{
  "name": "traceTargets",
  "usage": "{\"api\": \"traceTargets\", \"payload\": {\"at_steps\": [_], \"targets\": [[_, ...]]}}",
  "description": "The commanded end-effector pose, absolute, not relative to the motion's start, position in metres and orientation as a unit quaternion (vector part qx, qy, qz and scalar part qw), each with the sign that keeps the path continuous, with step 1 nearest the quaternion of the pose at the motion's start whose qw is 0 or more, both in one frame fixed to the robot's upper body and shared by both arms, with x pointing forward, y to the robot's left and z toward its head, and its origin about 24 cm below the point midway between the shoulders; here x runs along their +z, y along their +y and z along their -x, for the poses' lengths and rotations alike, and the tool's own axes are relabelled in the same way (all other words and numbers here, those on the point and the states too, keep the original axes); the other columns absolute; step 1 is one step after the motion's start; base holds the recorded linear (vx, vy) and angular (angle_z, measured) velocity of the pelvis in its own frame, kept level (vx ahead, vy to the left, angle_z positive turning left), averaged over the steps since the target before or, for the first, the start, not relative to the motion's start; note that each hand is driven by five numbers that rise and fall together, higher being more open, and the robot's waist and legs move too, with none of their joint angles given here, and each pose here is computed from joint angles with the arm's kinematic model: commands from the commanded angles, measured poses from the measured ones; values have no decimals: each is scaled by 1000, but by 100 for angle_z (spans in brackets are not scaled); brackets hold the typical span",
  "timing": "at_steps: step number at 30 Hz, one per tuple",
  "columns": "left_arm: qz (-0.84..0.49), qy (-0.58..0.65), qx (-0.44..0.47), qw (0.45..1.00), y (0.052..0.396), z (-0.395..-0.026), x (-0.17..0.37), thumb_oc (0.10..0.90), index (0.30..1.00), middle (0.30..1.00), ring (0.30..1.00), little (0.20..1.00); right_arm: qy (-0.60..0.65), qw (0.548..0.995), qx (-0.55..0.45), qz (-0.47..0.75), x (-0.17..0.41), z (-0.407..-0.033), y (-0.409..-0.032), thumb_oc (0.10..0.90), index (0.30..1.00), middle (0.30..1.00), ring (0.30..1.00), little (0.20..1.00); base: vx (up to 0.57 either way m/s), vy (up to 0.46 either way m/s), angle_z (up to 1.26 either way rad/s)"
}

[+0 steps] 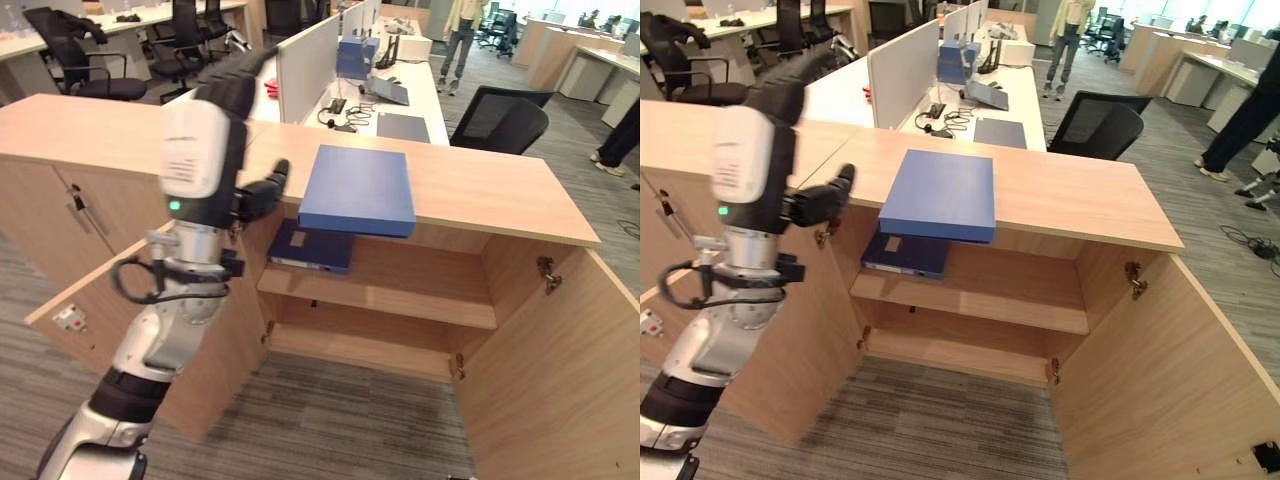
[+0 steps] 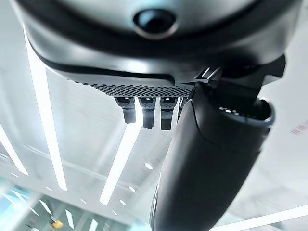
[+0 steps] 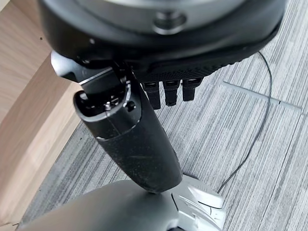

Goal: Put the empty folder in the office cabinet

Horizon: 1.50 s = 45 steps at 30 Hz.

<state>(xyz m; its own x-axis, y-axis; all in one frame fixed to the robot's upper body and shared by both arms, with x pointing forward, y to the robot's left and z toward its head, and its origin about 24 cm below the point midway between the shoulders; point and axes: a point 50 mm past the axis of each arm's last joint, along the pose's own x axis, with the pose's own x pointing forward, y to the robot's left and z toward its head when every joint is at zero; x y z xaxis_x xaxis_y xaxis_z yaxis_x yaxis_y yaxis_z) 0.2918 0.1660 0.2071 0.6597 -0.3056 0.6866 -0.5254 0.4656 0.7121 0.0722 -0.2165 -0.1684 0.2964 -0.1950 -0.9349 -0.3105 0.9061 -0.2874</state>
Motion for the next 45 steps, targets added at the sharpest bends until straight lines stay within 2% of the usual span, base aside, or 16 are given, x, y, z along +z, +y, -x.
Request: {"api": "traceTargets", "payload": {"at_steps": [1, 7, 18, 25, 45], "targets": [[-526, -459, 96, 709, 159, -309, 255, 800, 900, 900, 900, 900, 573, 787, 63, 222, -166, -89, -212, 800, 900, 900, 900, 900, -6, 26, -24], [-551, -404, 75, 726, 161, -331, 245, 800, 900, 900, 900, 900, 573, 787, 56, 220, -164, -90, -220, 800, 900, 900, 900, 900, -7, 17, -17], [-597, -310, 104, 732, 188, -358, 232, 800, 900, 900, 900, 900, 580, 784, 53, 217, -164, -87, -225, 800, 900, 900, 900, 900, -7, 15, -13], [-608, -273, 117, 736, 201, -365, 226, 800, 900, 900, 900, 900, 586, 780, 53, 213, -165, -84, -225, 800, 900, 900, 900, 900, 6, 15, -26], [-634, -220, 108, 733, 211, -376, 215, 800, 900, 900, 900, 900, 596, 772, 53, 213, -166, -79, -228, 800, 900, 900, 900, 900, 3, 6, -7]]}}
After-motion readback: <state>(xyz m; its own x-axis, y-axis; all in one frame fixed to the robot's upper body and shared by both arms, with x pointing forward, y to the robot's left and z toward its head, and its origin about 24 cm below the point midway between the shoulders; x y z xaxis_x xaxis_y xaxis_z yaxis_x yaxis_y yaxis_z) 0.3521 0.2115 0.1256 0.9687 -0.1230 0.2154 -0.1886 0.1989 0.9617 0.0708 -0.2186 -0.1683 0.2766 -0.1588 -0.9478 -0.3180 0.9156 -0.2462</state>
